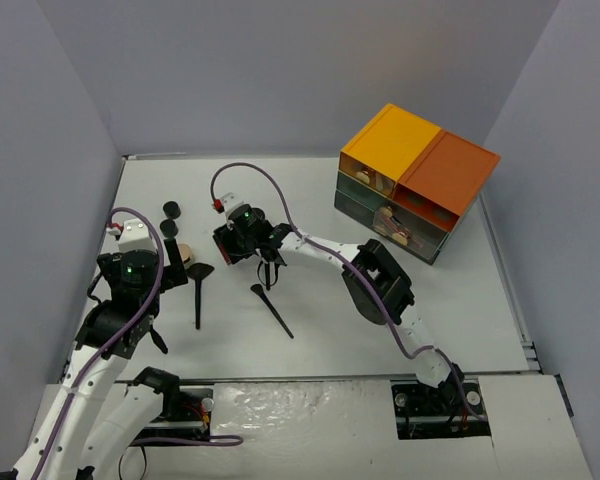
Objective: Organize the makeup
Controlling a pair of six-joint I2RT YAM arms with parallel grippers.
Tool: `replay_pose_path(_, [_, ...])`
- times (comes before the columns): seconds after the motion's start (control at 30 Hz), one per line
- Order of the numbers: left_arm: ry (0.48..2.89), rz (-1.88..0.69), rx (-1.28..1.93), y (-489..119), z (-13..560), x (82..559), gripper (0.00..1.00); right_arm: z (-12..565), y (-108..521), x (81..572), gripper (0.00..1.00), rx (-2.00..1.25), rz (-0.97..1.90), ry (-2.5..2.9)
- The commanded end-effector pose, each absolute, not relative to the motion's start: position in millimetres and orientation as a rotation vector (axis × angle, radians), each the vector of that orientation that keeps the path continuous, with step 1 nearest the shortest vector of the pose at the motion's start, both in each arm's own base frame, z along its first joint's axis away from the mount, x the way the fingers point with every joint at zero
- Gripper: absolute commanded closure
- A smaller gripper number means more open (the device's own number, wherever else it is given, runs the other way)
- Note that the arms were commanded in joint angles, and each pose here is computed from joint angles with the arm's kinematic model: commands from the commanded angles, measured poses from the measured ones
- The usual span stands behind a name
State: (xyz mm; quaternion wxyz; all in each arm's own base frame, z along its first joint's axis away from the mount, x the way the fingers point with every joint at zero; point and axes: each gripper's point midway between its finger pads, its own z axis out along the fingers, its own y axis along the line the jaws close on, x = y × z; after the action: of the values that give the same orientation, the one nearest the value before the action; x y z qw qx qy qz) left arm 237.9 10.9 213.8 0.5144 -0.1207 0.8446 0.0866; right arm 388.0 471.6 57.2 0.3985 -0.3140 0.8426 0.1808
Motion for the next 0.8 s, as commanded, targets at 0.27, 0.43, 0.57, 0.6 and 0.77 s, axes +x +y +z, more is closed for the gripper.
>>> replay_pose_path(0.27, [1.991, 0.199, -0.316, 10.4, 224.2, 248.0, 0.03, 59.5, 493.7, 425.2, 0.56, -0.697, 0.445, 2.006])
replay_pose_path(0.43, [1.992, 0.204, -0.317, 11.0, 223.7, 247.6, 0.03, 32.8, 490.0, 423.5, 0.61, -0.718, 0.414, 2.044])
replay_pose_path(0.57, [1.990, 0.206, -0.319, 11.6, 224.5, 247.2, 0.03, 22.5, 485.4, 425.5, 0.71, -0.709, 0.379, 2.060])
replay_pose_path(0.6, [1.989, 0.205, -0.320, 11.5, 224.6, 247.3, 0.03, 23.8, 484.5, 426.7, 0.76, -0.704, 0.373, 2.060])
replay_pose_path(0.77, [1.987, 0.207, -0.321, 11.9, 225.1, 247.0, 0.03, 50.9, 485.7, 433.5, 0.95, -0.696, 0.363, 2.013])
